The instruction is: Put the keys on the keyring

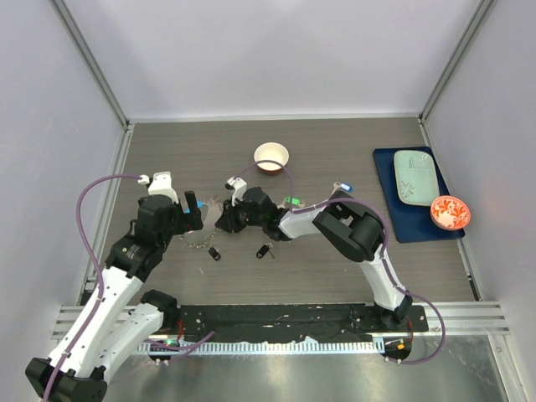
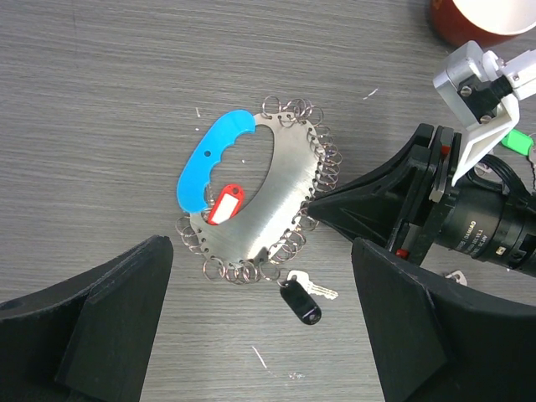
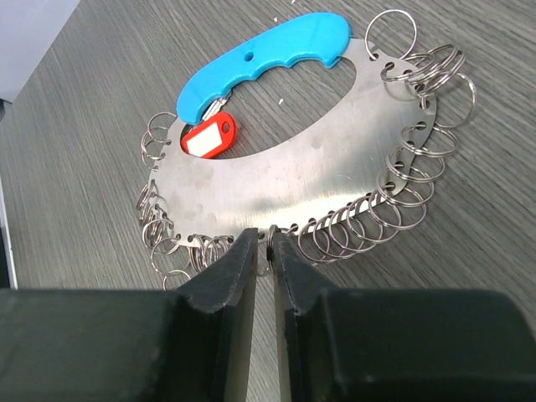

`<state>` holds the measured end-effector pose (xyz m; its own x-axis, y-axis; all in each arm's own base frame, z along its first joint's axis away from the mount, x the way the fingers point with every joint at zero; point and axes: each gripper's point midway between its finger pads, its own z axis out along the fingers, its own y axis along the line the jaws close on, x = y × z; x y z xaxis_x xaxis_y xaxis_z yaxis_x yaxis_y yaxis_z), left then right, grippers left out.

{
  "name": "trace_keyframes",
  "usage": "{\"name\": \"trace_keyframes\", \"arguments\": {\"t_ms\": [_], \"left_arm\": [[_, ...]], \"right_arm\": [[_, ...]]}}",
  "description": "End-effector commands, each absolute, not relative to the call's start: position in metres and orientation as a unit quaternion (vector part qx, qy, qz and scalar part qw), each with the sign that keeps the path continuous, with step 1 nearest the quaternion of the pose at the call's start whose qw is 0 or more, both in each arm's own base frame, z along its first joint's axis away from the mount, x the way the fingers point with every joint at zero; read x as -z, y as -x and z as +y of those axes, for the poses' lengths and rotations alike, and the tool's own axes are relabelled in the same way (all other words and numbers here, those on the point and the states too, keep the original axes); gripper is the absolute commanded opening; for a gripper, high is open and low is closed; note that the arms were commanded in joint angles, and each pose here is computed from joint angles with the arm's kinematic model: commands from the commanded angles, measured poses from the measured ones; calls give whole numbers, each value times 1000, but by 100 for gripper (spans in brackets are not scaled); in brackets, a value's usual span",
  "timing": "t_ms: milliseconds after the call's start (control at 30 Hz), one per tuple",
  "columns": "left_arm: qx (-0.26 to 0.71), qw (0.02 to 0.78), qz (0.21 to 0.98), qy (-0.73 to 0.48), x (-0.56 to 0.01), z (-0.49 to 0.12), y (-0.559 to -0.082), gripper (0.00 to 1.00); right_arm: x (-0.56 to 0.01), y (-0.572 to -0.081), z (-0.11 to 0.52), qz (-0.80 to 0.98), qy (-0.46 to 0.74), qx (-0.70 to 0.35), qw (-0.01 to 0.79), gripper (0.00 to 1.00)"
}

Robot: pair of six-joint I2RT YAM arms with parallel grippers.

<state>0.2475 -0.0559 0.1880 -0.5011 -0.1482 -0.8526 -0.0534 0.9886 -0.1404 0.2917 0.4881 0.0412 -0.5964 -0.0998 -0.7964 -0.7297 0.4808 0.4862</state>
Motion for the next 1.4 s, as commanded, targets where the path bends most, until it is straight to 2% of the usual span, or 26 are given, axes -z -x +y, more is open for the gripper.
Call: {"name": "trace_keyframes", "arguments": {"t_ms": [0, 167, 367, 633, 967, 1167, 1367], "left_arm": [[59, 510, 856, 58, -195, -59, -253, 93], [63, 513, 854, 57, -197, -59, -253, 92], [64, 526, 846, 61, -203, -56, -251, 92], [90, 593, 798, 59, -236, -52, -242, 91], [178, 695, 696, -39, -289, -79, -216, 96], [255, 713, 641, -124, -310, -112, -195, 96], [348, 709, 587, -179, -328, -146, -177, 85]], "right_arm": [[-63, -299, 494, 761, 272, -436, 395, 16], [-85, -301, 491, 747, 283, -431, 420, 5], [-126, -300, 492, 707, 317, -436, 457, 1], [-204, -287, 487, 605, 366, -462, 535, 1], [-302, -242, 449, 505, 390, -493, 591, 1], [-343, -210, 415, 463, 377, -520, 611, 1], [-360, -185, 391, 439, 371, -543, 612, 1]]}}
